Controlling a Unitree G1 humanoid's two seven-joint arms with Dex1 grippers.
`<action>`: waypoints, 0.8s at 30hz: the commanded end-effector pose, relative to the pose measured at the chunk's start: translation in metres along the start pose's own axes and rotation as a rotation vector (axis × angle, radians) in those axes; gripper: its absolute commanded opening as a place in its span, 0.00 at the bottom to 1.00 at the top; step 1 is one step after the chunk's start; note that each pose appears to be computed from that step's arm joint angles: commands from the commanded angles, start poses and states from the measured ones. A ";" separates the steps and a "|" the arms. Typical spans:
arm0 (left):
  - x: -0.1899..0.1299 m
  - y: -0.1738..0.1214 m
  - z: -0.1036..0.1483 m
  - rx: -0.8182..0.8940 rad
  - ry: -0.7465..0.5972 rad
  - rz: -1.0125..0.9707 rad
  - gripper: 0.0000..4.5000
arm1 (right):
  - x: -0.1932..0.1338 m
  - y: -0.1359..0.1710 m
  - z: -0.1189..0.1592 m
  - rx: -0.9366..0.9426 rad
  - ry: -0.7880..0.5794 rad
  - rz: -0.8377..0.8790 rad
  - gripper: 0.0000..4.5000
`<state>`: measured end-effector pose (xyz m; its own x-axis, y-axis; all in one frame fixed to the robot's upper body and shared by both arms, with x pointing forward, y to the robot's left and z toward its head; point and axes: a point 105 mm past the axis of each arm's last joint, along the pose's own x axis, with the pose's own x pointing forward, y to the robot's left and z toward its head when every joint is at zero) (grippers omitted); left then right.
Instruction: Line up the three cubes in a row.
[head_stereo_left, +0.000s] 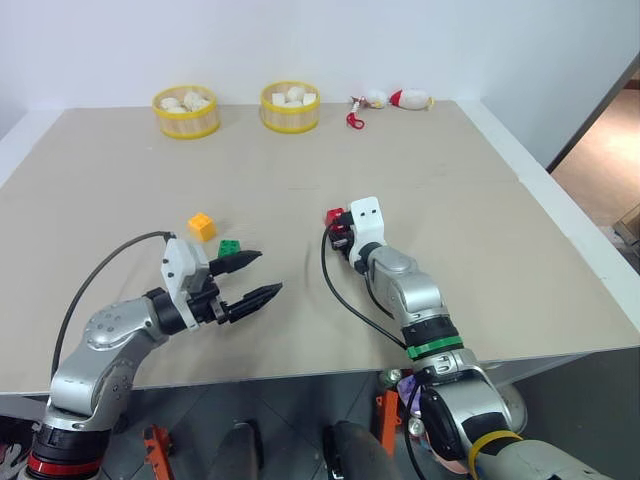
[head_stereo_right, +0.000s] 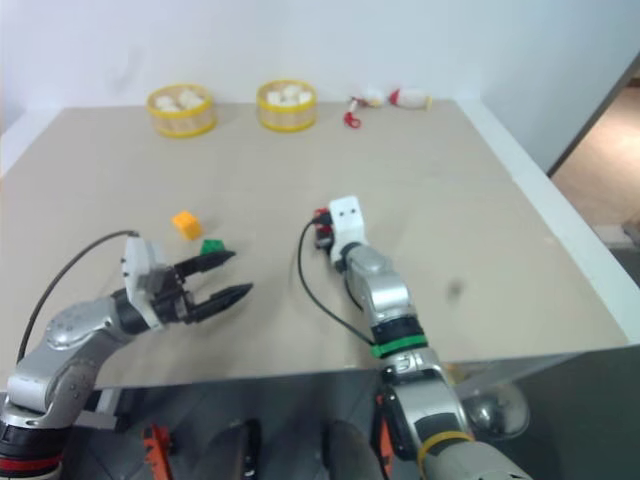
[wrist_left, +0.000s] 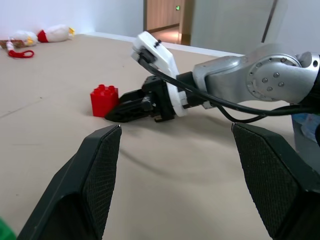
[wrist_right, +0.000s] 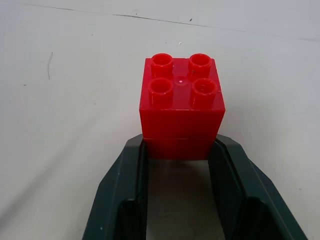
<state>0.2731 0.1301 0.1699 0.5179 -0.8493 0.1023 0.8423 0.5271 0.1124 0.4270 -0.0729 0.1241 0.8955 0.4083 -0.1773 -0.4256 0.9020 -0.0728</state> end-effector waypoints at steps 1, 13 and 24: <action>-0.012 0.006 0.008 0.023 -0.015 0.011 0.81 | -0.010 0.008 0.032 -0.075 -0.132 0.198 0.26; -0.040 0.011 -0.008 0.016 0.101 -0.064 0.81 | -0.088 0.013 0.017 -0.380 -0.055 0.943 0.26; -0.036 0.005 -0.005 0.008 0.091 -0.080 0.81 | -0.071 0.000 0.012 -0.478 0.023 0.977 0.26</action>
<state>0.2629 0.1647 0.1501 0.4697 -0.8825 -0.0223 0.8803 0.4663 0.0874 0.3624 -0.1030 0.1370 0.1506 0.9097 -0.3869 -0.9732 0.0676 -0.2199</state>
